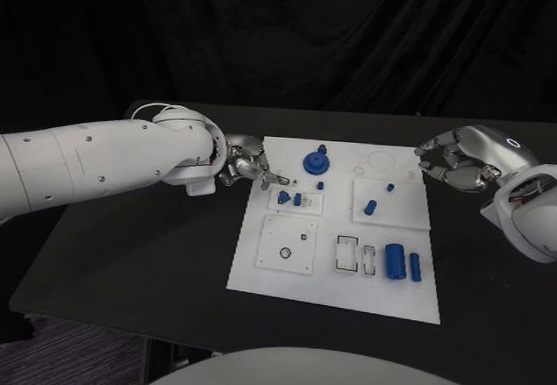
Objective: Assemble the parts on the task board
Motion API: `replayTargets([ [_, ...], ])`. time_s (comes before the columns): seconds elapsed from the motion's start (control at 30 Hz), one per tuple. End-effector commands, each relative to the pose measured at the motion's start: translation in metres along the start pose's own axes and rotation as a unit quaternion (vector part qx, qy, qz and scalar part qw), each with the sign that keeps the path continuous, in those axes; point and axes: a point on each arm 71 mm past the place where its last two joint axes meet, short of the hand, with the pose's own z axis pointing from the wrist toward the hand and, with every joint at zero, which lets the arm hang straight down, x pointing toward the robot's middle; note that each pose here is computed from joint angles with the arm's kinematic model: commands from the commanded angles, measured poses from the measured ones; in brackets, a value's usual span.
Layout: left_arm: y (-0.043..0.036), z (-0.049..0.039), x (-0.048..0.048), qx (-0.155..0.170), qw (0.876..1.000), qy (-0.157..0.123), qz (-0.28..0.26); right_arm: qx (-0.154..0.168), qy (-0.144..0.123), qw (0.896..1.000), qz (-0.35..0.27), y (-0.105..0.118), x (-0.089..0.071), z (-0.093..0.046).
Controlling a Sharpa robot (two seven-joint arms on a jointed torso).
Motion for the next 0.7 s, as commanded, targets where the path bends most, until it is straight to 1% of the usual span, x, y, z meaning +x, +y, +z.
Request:
replayTargets([
  [0.03, 0.0015, 0.0016, 0.0047, -0.026, 0.998, 0.052, 0.003, 0.001, 0.001, 1.0, 0.0, 0.0, 0.001, 0.0],
  [0.17, -0.0002, 0.0049, 0.004, -0.028, 0.998, 0.056, 0.004, 0.001, 0.002, 1.0, 0.0, 0.0, 0.002, 0.0],
  [0.5, -0.0004, 0.0103, 0.001, -0.035, 0.998, 0.048, 0.002, 0.001, 0.005, 1.0, 0.0, 0.001, 0.003, 0.0],
  [0.7, -0.0023, 0.0132, 0.0005, -0.033, 0.999, 0.043, 0.001, 0.0, 0.006, 1.0, 0.0, 0.001, 0.003, 0.0],
])
